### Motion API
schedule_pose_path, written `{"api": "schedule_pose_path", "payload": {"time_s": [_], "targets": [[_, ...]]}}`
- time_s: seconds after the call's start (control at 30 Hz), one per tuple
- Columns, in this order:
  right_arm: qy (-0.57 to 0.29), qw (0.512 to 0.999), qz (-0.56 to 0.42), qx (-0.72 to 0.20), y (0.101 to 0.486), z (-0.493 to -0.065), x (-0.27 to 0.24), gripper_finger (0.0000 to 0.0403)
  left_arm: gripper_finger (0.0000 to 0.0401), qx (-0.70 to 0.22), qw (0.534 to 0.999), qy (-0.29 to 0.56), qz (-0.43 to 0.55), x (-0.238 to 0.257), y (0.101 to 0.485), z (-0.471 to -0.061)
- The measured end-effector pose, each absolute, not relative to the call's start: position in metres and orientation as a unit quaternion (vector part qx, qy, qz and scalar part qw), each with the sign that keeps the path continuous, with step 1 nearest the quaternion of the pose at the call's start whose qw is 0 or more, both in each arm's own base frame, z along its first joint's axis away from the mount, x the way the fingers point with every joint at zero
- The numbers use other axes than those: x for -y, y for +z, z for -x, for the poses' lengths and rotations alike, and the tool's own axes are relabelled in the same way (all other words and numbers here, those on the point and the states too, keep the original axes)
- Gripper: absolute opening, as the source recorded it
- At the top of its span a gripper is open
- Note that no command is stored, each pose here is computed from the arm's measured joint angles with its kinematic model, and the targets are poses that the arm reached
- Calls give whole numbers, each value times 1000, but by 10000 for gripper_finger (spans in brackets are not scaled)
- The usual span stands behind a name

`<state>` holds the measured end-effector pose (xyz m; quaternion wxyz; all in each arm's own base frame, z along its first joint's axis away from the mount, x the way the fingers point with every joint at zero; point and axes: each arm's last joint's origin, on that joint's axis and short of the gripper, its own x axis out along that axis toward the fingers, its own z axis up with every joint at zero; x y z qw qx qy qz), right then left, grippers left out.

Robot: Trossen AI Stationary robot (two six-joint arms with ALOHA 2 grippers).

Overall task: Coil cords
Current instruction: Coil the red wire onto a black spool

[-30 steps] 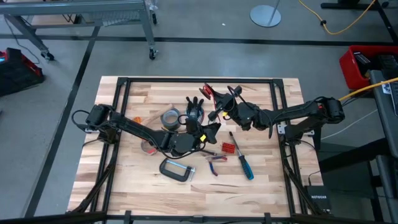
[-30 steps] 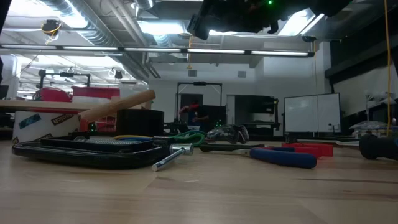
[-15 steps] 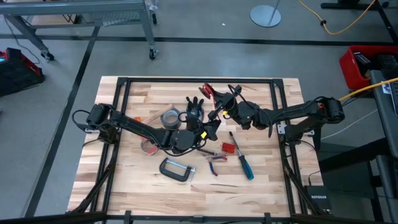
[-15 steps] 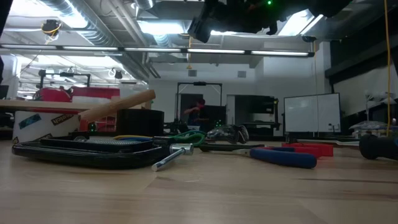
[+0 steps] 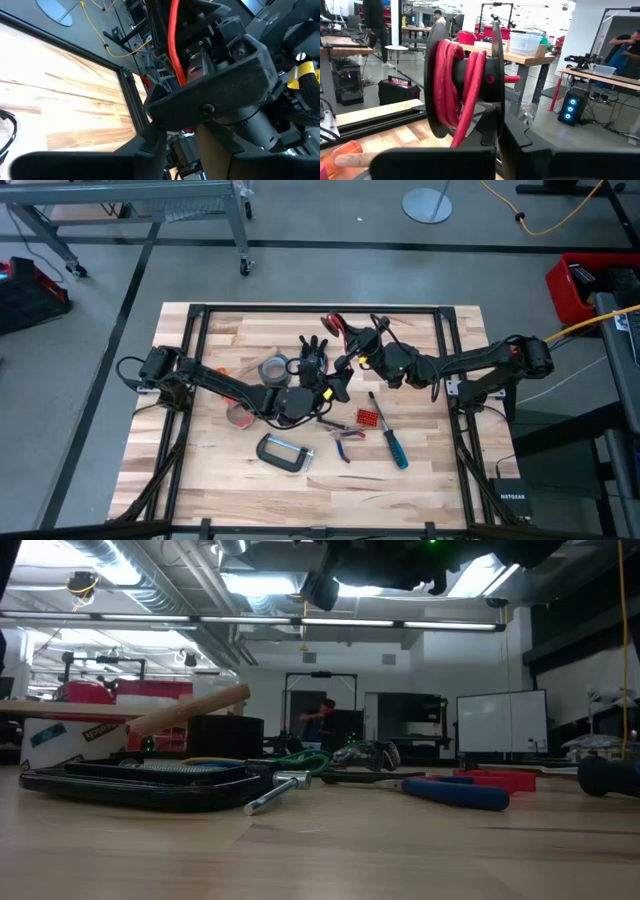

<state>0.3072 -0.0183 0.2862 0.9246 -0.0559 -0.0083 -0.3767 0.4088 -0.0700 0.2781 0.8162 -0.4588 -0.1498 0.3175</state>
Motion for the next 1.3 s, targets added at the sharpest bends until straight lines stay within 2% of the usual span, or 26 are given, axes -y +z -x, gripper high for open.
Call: {"api": "schedule_pose_path", "payload": {"time_s": [0.33, 0.63, 0.97, 1.3], "targets": [[-377, 925, 46, 15, 287, -307, 18, 1, 5, 145, 822, 325, 444, 70, 277, -408], [-376, 925, 49, 9, 286, -307, 18, 1, 2, 128, 838, 331, 415, 71, 276, -408], [-368, 926, 69, -40, 281, -304, 18, 1, 0, 42, 859, 385, 334, 76, 256, -402], [-253, 965, 7, -72, 279, -297, 12, 1, 0, -18, 856, 467, 220, 84, 238, -385]]}}
